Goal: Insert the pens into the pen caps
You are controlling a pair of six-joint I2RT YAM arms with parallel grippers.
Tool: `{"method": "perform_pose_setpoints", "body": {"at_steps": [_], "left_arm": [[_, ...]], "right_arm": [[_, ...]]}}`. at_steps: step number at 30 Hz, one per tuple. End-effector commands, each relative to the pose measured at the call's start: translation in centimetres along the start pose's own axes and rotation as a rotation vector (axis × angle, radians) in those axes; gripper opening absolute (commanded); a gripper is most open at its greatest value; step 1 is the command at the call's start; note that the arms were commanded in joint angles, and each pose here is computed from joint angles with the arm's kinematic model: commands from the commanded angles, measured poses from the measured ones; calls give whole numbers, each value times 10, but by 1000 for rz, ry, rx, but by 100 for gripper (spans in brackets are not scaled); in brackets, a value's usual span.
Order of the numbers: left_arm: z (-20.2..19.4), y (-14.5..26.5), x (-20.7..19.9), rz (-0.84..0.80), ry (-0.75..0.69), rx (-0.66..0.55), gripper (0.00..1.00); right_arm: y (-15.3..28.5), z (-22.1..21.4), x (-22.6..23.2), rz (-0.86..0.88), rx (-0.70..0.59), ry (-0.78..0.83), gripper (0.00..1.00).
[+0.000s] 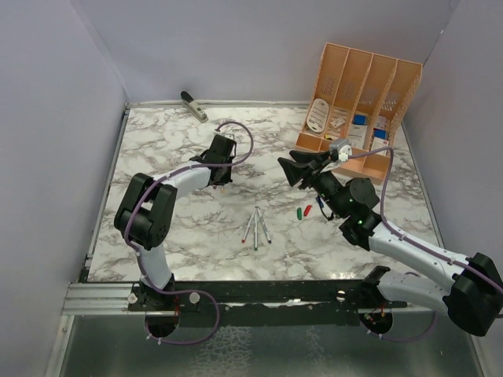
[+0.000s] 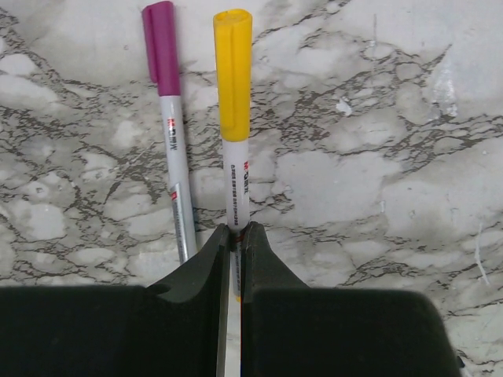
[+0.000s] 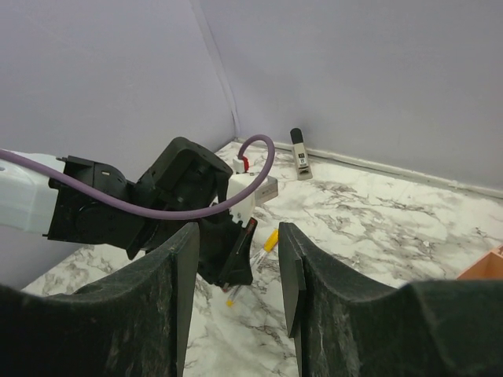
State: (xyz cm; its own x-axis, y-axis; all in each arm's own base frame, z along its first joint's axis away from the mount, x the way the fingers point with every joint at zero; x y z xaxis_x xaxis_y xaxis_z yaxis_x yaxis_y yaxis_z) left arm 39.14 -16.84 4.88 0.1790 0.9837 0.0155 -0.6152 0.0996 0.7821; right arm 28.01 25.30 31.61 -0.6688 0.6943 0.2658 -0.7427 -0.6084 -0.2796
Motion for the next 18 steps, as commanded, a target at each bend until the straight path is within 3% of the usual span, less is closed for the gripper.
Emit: {"method": "perform_pose_setpoints", "body": {"at_steps": [1,18], "left_arm": [[-4,1,20,70,-13,38,0],[-10,-10,14,45,-11,63,1]], "right_arm": [[3,-5,-5,-28,13,9,44],[2,-8,-3,-14,23,3,43]]}}
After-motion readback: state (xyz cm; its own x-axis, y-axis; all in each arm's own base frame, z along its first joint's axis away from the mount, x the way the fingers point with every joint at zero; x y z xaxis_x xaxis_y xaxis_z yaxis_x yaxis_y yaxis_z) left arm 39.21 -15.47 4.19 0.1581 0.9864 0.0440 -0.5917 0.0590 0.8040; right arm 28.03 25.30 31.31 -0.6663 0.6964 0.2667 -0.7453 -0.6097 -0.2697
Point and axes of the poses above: each gripper's point midway between its finger pads, its own y axis back along the fingers, its own x axis along the line the jaws close on, z = x × y, the point moved 1 cm from there along y, back along the fingers, and after that the axes turned 4 degrees about -y, right-handed, at the moved point
